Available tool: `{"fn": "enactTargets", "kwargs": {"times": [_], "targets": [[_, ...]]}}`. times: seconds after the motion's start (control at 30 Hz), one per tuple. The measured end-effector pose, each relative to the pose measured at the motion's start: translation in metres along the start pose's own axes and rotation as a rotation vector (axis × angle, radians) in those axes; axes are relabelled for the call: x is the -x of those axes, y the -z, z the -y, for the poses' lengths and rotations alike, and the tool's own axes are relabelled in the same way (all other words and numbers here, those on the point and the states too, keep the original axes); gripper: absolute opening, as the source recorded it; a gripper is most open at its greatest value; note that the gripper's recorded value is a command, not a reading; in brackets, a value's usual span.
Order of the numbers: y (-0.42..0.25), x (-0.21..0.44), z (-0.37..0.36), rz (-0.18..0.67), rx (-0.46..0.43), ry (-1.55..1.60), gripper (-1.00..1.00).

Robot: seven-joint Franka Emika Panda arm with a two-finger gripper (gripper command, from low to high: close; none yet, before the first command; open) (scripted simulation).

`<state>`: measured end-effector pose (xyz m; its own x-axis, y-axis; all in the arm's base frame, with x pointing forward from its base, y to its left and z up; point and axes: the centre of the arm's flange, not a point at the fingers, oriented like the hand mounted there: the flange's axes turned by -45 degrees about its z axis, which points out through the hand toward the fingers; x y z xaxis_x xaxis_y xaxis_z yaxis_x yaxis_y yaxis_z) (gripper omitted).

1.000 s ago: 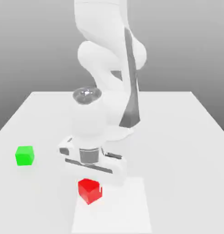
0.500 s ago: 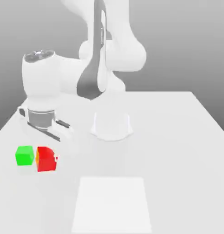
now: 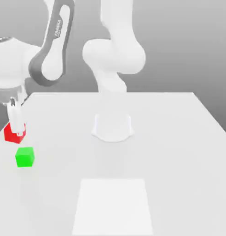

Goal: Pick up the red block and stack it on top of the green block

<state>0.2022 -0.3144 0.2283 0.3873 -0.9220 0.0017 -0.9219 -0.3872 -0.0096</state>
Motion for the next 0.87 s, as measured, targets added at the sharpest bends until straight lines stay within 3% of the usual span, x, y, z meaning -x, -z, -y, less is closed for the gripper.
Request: {"fn": "enactTargets", "kwargs": {"times": [0.23, 0.27, 0.5, 0.87], "targets": [[-0.041, 0.002, -0.002, 0.001, 0.005, -0.001, -1.00], [-0.046, 0.003, -0.003, 0.001, 0.007, -0.003, 1.00], [-0.047, 0.003, -0.003, 0.001, 0.007, -0.004, 1.00], [0.011, 0.002, -0.002, 0.002, 0.004, -0.003, 1.00]]}}
